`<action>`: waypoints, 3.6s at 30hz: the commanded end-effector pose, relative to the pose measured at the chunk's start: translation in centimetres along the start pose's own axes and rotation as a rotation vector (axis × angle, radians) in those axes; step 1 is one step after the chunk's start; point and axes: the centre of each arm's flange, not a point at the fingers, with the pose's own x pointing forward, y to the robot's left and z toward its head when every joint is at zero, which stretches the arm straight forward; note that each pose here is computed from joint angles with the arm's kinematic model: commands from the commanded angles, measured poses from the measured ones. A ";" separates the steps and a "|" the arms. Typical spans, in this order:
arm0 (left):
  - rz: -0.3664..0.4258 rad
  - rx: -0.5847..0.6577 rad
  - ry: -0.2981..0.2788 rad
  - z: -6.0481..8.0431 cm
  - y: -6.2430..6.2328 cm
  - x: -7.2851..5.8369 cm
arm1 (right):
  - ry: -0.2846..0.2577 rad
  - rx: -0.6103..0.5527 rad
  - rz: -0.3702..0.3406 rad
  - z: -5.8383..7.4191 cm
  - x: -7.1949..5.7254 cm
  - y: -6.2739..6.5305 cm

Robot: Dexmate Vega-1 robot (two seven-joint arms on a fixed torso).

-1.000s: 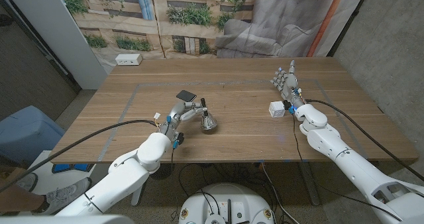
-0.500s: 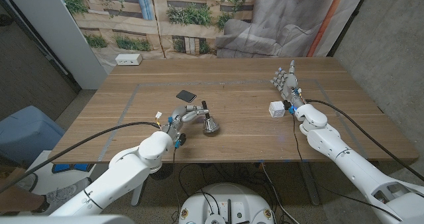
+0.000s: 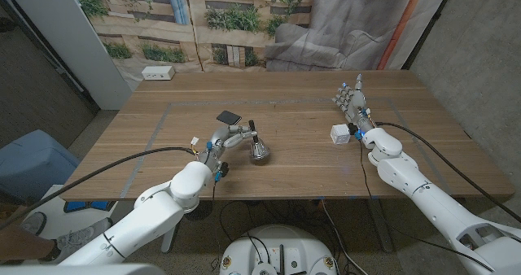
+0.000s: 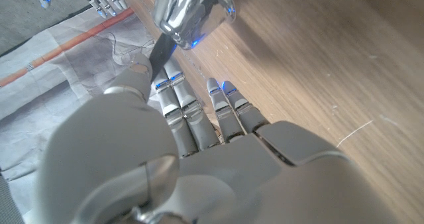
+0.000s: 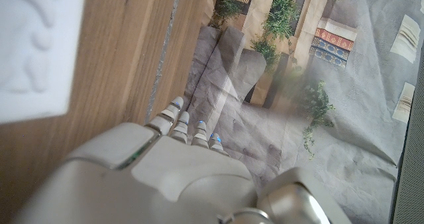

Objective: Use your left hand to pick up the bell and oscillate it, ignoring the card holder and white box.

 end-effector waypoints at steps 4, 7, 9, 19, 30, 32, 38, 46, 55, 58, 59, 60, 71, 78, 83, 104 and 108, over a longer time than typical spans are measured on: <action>0.026 0.187 -0.182 0.1 0.7 0.0 | 0.000 0.000 0.000 0.0 0.0 -0.1; 0.036 0.212 -0.200 0.0 0.7 0.0 | 0.000 0.000 0.000 0.0 0.0 0.0; 0.042 0.238 -0.231 0.1 0.8 0.0 | 0.000 0.000 0.000 0.0 0.0 0.0; 0.054 0.309 -0.348 0.2 0.6 0.2 | 0.000 0.000 0.000 0.0 0.0 0.0; 0.068 0.414 -0.487 -0.2 0.3 1.1 | 0.000 0.000 0.000 0.0 0.0 0.0; 0.073 0.441 -0.510 -0.3 0.3 1.1 | 0.001 0.000 0.000 0.0 0.0 0.0; 0.072 0.483 -0.552 -0.8 0.3 1.3 | 0.001 0.000 0.000 0.0 0.0 0.0; 0.098 0.533 -0.597 -1.5 0.6 1.5 | 0.001 0.000 0.000 0.0 0.0 0.0; 0.129 0.587 -0.683 -1.2 0.7 1.8 | 0.000 0.000 0.000 0.0 0.0 0.0; 0.134 0.596 -0.687 -1.2 0.6 1.8 | 0.000 0.000 0.000 0.0 0.0 -0.1; 0.135 0.595 -0.687 -1.2 0.6 1.8 | 0.000 0.000 0.000 0.0 0.0 -0.1; 0.136 0.595 -0.682 -1.2 0.6 1.9 | 0.000 0.000 0.000 0.0 0.0 -0.1; 0.103 0.559 -0.627 -1.5 0.2 1.9 | 0.000 0.000 0.000 0.0 0.0 0.0; 0.112 0.521 -0.562 -1.2 0.3 1.5 | 0.000 0.000 0.000 0.0 0.0 0.0; 0.122 0.486 -0.517 -0.9 0.6 1.1 | 0.000 0.000 0.000 0.0 0.0 0.0; 0.119 0.347 -0.309 -0.5 0.8 -0.1 | 0.001 0.000 0.000 0.0 0.0 0.0; 0.112 0.328 -0.274 -0.6 0.6 -0.2 | 0.000 0.000 0.000 0.0 0.0 0.0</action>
